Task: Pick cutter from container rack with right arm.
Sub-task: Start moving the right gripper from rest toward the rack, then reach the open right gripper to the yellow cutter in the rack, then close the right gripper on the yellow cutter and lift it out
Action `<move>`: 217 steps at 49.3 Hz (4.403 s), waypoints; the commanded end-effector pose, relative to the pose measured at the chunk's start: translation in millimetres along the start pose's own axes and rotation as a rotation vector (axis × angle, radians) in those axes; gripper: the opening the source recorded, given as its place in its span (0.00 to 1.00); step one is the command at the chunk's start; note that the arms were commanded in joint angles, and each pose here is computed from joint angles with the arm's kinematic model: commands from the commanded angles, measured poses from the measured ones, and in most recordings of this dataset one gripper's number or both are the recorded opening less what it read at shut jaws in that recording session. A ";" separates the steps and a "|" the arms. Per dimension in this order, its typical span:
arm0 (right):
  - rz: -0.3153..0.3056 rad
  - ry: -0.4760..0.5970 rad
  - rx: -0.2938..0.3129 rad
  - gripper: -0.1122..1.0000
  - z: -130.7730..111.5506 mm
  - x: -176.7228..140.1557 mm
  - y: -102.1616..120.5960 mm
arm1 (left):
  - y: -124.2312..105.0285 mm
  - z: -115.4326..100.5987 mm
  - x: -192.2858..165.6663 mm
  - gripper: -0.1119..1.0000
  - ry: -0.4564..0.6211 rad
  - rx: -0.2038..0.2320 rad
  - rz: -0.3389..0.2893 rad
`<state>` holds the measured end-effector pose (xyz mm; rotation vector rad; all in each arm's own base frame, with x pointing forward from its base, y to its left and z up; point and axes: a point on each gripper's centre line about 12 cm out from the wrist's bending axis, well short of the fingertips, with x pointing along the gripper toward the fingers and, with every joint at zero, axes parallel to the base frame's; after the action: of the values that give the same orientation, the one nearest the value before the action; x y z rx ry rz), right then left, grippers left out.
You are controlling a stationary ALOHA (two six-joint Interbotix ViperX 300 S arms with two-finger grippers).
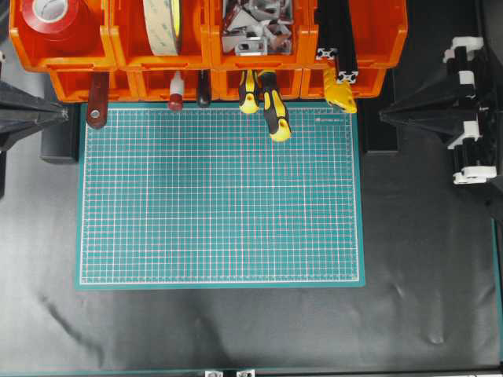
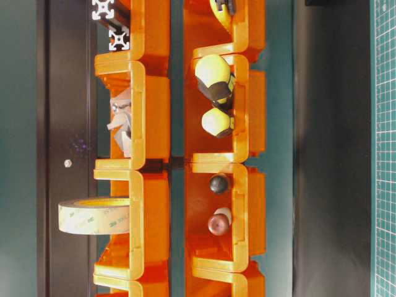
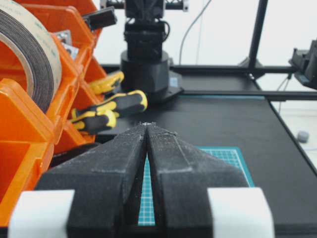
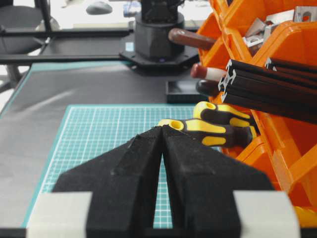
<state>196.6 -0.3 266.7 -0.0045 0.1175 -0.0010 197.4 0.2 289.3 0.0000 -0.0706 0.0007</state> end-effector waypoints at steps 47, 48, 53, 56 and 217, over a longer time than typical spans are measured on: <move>-0.036 0.637 -0.207 0.12 70.3 38.4 16.1 | 1.6 32.7 5.0 0.10 0.109 0.017 0.007; -0.045 0.640 -0.220 0.12 70.2 39.4 15.0 | 1.6 32.5 5.0 0.10 0.111 0.017 0.007; -0.094 0.695 -0.268 0.12 62.8 43.7 10.9 | 1.9 32.8 4.7 0.10 0.109 0.017 0.009; -0.123 0.749 -0.300 0.12 56.7 44.4 10.2 | 1.6 31.8 4.9 0.10 0.112 0.017 0.007; -0.560 0.707 -0.599 0.34 21.7 78.8 57.1 | 2.7 24.4 -2.8 0.10 0.112 0.014 0.014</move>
<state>277.4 52.4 258.8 -0.6707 0.8622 -0.5223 192.0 2.3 308.2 0.0134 0.0568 0.0117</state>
